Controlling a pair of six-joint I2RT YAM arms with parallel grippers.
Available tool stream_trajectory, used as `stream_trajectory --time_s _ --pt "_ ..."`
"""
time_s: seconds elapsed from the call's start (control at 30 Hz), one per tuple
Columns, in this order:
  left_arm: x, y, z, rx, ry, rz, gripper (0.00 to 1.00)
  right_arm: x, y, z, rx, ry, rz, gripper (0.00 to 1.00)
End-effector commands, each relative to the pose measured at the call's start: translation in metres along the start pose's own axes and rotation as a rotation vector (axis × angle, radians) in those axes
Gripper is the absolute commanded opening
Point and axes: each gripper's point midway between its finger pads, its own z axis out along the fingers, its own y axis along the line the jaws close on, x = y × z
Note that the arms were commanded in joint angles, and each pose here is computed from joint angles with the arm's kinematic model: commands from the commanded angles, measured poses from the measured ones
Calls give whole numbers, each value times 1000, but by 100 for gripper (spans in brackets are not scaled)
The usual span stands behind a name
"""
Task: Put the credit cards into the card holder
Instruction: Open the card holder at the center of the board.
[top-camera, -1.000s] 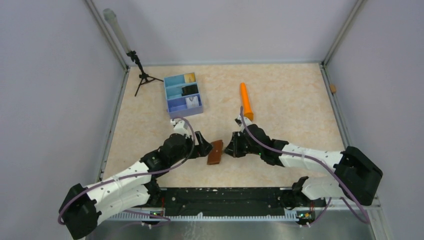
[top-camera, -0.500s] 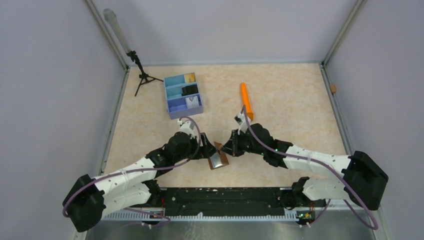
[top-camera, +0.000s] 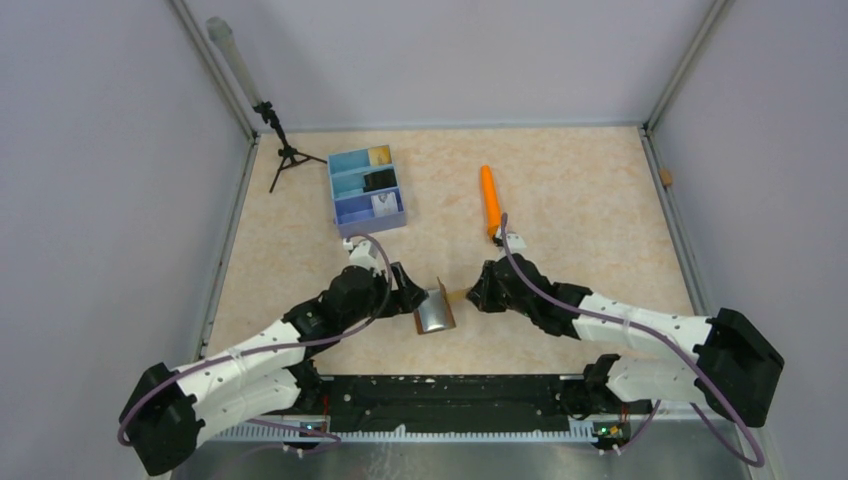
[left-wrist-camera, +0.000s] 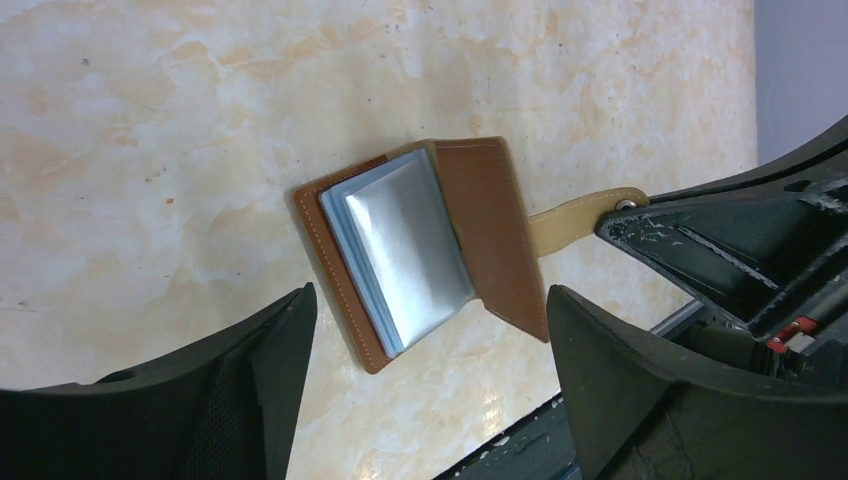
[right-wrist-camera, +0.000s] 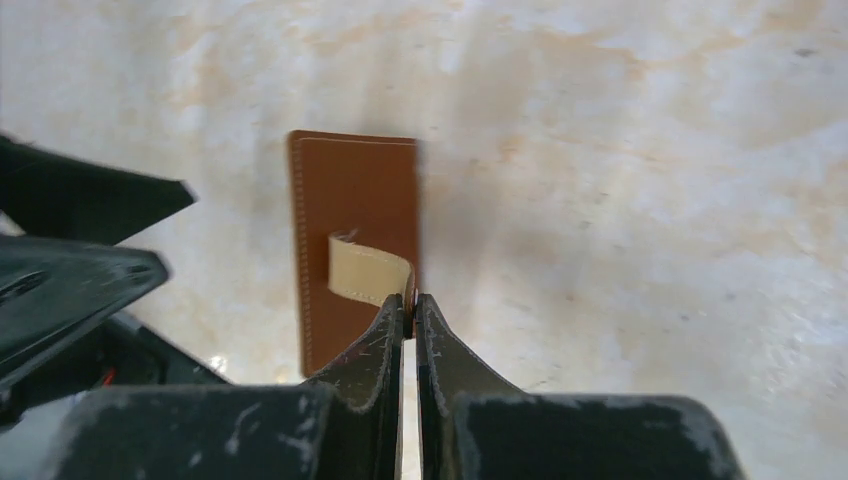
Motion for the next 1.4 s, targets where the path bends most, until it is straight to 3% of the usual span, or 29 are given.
stream_trajectory --time_s 0.0,0.27,0.53,1.07,1.37 --pt "-1 7 -1 -24 -27 -24 86 10 -48 -7 224 -8 18 0" --pt "6 9 7 -29 -1 -34 78 22 -73 -11 323 2 30 0" --pt "8 -2 21 12 24 -42 71 20 -65 -7 282 -6 40 0" --pt "-1 -57 14 240 58 -27 79 -16 16 -24 -102 -92 22 0" --pt "9 -56 25 252 89 -48 79 -11 24 -19 -143 -68 18 0"
